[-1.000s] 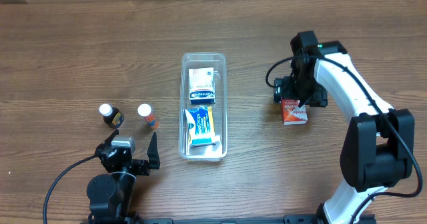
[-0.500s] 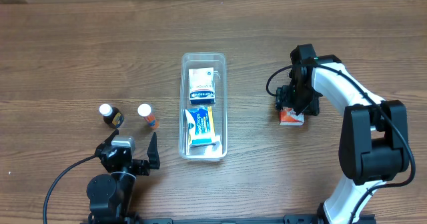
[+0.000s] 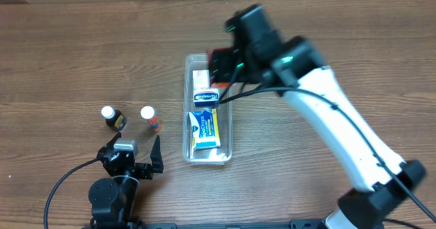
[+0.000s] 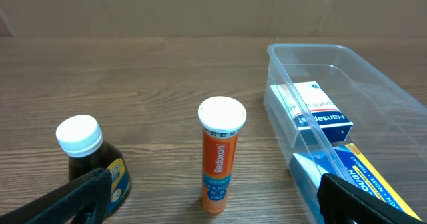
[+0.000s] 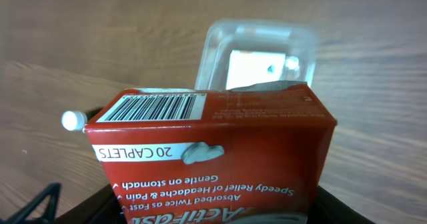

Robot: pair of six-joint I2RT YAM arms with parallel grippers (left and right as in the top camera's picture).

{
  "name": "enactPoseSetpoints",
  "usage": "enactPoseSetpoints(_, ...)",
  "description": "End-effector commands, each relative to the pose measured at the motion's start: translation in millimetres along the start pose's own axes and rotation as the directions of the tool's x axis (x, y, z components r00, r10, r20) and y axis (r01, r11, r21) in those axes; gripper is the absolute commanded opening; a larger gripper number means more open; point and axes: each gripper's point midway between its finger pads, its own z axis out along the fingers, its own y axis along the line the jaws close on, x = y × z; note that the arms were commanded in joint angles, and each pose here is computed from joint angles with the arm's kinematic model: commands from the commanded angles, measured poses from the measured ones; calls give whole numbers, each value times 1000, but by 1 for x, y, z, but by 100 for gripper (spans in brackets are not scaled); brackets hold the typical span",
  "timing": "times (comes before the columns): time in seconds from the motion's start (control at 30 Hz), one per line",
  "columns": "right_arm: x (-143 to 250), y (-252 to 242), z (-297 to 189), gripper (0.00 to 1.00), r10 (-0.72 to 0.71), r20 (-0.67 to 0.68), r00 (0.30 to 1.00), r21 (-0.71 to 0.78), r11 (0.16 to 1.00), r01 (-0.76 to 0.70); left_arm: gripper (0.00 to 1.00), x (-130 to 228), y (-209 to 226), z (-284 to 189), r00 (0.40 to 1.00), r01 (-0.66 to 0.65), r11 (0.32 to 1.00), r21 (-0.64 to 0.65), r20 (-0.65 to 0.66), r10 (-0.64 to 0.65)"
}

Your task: Pack container

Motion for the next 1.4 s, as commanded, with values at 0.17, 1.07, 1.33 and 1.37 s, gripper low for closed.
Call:
enactPoseSetpoints(0.17,20,-17,138,67,80,-90,993,153,986,-65,100,-1,0,0,1000,7,1000,0,7,-7)
enactPoseSetpoints(1.07,-54,-258,-158,100,619,271,737,126,736,-665,100,-24,-7,-3,991,103,993,48,82,-107)
enactPoseSetpoints(1.33,-49,-267,-161,100,628,284,725,154,716,-680,100,-164,20,-58,962,186,972,-142,225,-152)
enactPoseSetpoints(1.37,-49,-267,-161,100,627,283,725,154,717,-680,100,-176,24,-60,965,188,967,-170,214,-150)
